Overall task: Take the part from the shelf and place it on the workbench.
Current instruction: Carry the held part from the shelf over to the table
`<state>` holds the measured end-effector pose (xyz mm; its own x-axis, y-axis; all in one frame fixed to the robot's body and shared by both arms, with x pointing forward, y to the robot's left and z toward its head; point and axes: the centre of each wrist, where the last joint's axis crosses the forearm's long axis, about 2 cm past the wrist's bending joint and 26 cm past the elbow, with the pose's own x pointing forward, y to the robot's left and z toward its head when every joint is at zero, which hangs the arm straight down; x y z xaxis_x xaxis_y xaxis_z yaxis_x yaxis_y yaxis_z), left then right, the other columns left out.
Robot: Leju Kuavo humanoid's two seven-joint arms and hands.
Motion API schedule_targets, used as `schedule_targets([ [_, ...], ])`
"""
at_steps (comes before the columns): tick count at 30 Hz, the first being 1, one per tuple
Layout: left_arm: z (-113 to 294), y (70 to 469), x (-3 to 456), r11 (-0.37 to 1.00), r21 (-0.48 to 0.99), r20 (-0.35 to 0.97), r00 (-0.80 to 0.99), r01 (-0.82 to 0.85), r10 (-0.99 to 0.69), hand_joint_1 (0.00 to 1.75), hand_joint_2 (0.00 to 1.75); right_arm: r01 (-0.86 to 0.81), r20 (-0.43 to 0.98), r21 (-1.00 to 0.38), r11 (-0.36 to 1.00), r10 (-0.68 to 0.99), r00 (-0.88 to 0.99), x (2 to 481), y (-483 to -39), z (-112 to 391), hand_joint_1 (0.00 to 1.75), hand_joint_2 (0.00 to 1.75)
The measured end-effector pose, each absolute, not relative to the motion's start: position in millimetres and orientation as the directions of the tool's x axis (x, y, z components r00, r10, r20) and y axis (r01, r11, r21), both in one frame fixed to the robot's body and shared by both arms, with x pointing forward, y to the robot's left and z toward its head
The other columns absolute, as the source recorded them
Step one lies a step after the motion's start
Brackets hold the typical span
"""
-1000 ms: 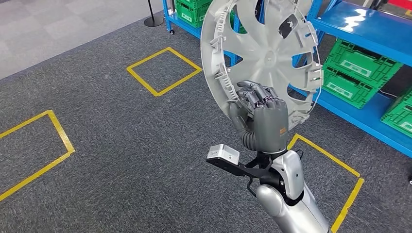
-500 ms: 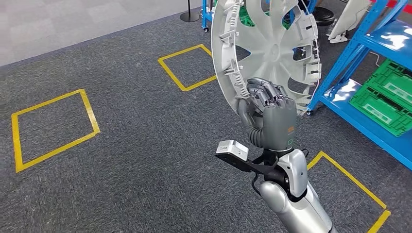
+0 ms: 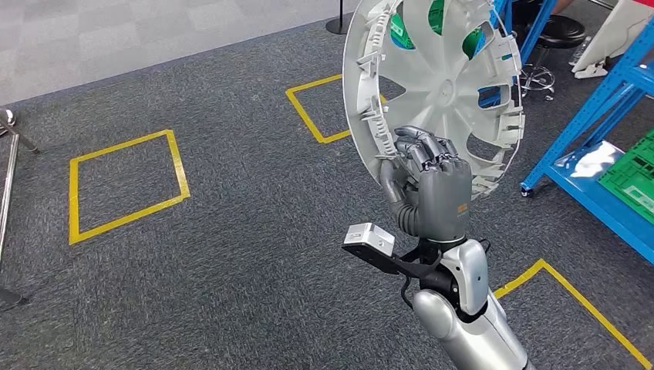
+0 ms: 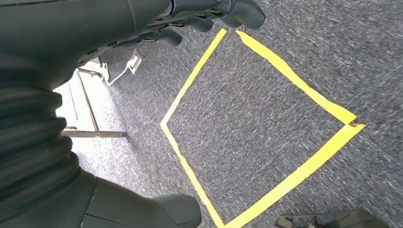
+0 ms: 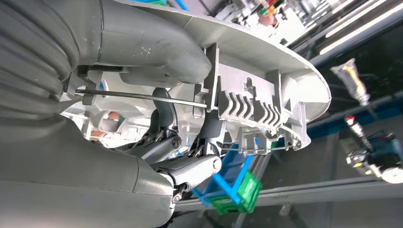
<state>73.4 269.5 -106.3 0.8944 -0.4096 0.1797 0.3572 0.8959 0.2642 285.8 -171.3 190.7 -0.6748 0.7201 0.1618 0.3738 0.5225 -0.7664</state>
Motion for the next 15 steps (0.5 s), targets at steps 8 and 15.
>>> schedule_targets([
  [8, -106, 272, 77, 0.904, 0.268, 0.191, 0.901, 0.334, -0.390, 0.00, 1.75, 0.367, 0.156, -0.769, 0.524, 0.710, -0.687, 289, -169, 197, 1.75, 1.75],
  [15, -108, 272, 65, 0.914, 0.270, 0.188, 0.915, 0.303, -0.358, 0.00, 1.75, 0.347, 0.147, -0.777, 0.526, 0.687, -0.712, 301, -160, 211, 1.75, 1.75],
])
